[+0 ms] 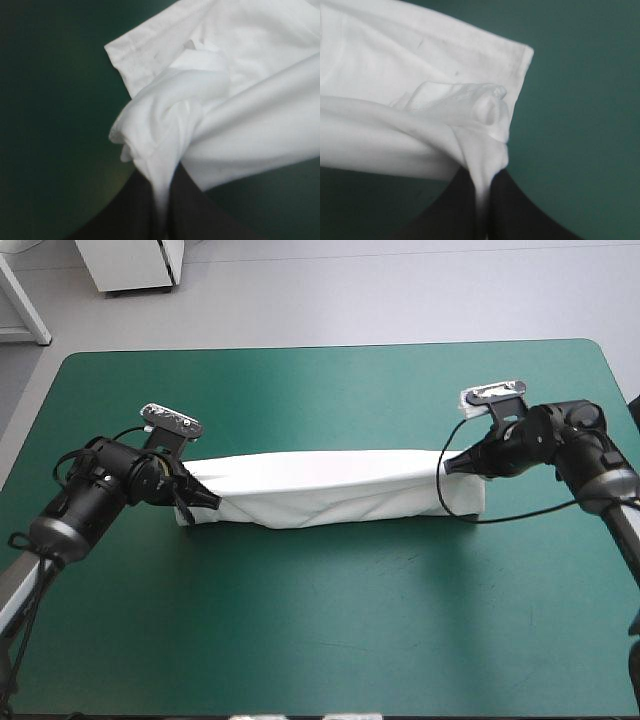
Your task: Fold the cloth
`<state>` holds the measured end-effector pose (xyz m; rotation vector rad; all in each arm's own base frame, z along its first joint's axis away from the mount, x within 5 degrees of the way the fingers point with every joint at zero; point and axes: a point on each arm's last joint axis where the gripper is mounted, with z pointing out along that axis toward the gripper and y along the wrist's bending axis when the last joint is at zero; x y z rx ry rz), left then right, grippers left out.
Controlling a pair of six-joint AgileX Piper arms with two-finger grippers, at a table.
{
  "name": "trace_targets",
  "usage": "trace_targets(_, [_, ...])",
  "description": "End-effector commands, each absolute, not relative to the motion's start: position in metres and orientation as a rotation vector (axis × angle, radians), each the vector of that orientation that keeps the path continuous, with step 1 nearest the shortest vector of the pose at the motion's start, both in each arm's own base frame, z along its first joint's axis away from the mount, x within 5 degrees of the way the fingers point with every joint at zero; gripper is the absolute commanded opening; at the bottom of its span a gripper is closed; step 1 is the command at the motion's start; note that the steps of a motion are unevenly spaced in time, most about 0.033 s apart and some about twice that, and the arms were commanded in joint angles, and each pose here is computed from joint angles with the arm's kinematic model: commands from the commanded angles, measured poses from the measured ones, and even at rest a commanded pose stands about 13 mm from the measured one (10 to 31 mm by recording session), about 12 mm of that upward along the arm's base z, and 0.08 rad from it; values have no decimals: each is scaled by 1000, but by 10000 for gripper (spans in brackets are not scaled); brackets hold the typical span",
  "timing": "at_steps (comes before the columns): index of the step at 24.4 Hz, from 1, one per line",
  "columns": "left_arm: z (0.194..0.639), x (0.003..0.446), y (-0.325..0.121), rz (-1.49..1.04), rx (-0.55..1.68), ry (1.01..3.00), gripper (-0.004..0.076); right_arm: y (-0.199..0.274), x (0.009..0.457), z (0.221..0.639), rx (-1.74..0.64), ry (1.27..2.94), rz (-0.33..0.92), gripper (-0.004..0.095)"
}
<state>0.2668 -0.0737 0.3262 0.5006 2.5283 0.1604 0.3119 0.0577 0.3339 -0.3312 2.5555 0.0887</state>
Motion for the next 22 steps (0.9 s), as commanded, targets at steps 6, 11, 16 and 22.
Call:
trace_targets(6, [325,319,-85,246,536,2332,-9,65,375,340,-322,2432,50,-17])
trace_targets(11, [300,350,-95,285,573,2353,-9,71,410,303,-326,2493,54,-17])
trace_targets(16, [273,371,-93,276,546,2381,-9,74,427,269,-332,2552,52,-17])
trace_targets(22, [274,374,-82,304,477,2449,-8,74,427,274,-374,2579,44,-4])
